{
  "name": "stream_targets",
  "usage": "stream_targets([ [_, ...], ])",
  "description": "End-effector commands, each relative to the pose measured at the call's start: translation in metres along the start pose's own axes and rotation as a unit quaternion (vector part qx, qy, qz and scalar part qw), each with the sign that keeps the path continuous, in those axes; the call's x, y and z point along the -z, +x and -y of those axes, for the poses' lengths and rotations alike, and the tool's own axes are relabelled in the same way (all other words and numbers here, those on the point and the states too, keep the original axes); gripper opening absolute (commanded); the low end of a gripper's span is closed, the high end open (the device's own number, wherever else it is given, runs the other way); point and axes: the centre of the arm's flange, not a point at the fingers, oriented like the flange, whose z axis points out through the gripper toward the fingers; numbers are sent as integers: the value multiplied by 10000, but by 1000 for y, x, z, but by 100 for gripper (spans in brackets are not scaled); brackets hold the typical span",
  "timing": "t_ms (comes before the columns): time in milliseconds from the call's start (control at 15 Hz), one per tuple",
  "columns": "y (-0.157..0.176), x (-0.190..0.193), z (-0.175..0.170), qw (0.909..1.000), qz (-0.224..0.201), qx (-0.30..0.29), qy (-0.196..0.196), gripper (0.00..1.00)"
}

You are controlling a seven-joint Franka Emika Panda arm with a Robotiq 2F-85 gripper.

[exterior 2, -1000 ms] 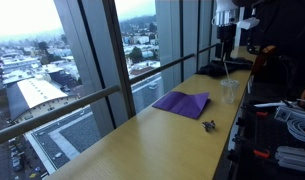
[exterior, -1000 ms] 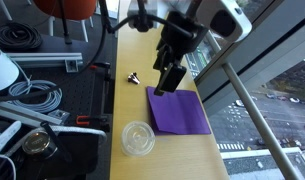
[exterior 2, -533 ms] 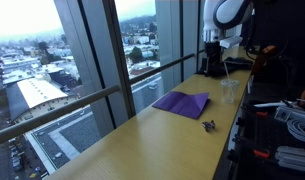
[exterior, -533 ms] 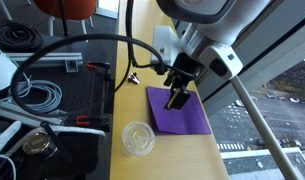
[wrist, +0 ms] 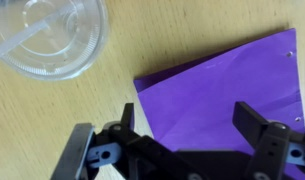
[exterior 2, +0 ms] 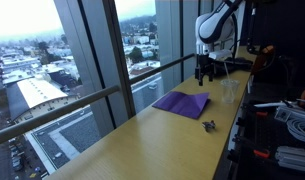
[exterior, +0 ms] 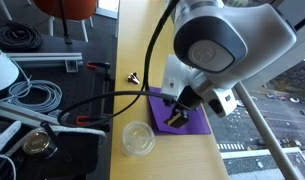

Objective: Open the purple file

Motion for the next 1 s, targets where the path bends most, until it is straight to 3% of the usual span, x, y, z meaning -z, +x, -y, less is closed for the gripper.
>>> stream_targets([
  [0, 25, -9, -9, 9996, 266, -44, 78, 100],
  [933, 44, -60, -32, 9969, 648, -415, -137, 100],
])
